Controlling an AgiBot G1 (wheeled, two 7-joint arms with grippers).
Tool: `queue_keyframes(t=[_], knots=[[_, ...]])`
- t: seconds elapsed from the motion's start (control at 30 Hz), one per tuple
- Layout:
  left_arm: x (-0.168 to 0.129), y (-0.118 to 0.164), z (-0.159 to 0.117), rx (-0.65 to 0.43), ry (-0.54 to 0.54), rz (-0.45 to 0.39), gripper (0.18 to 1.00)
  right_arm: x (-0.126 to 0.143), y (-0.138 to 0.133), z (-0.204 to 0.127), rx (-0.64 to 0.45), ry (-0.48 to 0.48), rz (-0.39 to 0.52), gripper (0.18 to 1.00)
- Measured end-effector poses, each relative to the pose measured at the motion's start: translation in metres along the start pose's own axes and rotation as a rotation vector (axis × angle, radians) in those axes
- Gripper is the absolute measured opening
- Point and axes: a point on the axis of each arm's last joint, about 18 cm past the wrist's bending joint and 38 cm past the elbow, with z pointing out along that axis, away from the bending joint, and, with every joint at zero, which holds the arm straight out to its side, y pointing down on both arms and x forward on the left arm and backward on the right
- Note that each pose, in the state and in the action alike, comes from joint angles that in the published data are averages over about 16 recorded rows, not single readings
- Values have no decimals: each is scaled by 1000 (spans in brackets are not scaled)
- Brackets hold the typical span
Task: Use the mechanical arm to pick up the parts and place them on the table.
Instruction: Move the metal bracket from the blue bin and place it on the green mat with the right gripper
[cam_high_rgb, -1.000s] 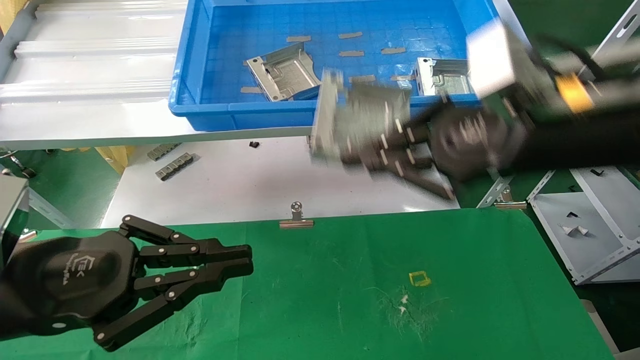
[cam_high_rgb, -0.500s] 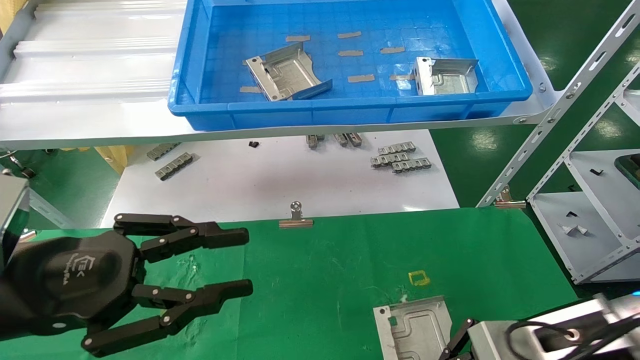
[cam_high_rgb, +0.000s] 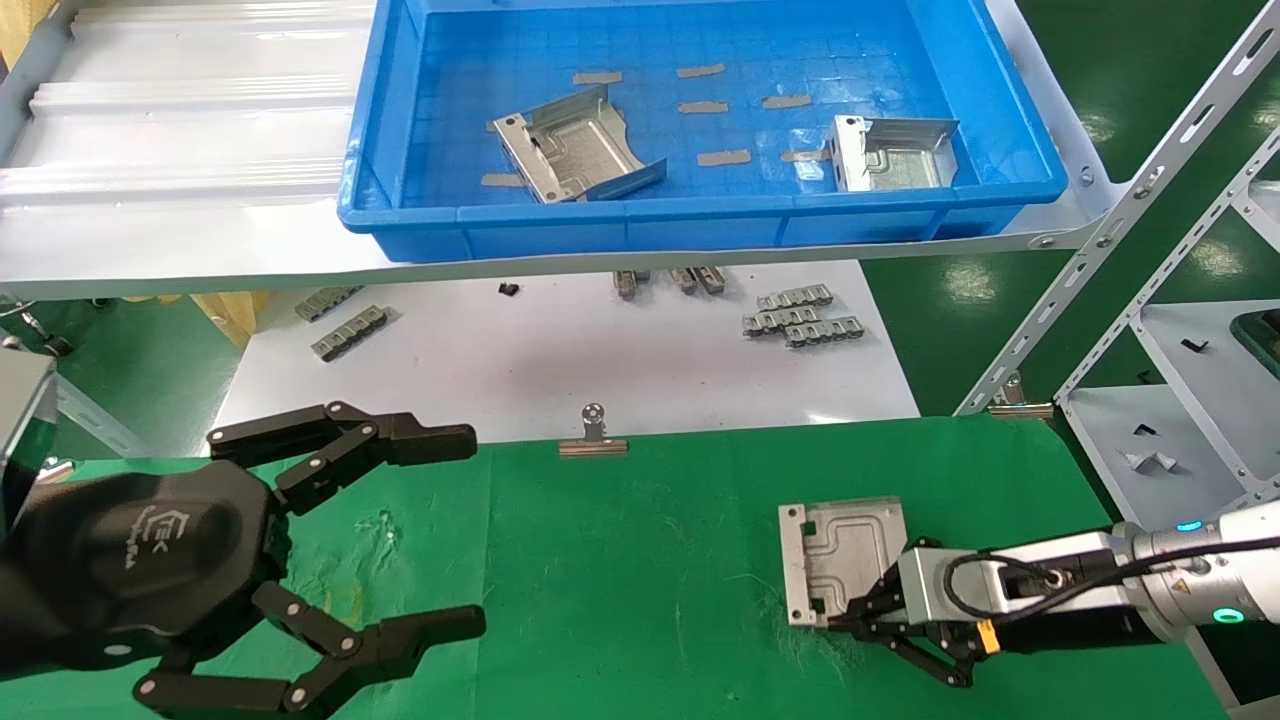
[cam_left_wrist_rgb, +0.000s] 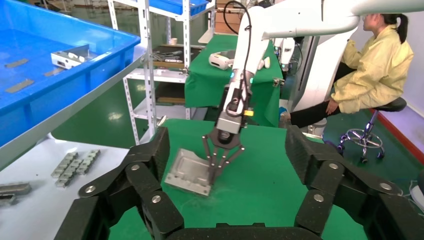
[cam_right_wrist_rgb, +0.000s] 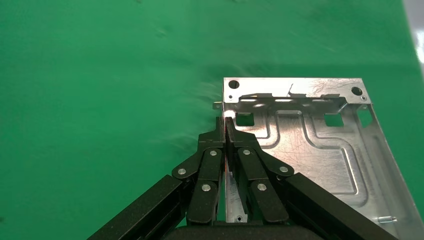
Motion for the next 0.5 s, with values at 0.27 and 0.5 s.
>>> queue_keyframes(t=[0.27,0.5], knots=[[0,0,0,0,0,0,898,10,10,3,-5,6,15,193],[0,0,0,0,0,0,965,13,17,7,-12,4,18,195]])
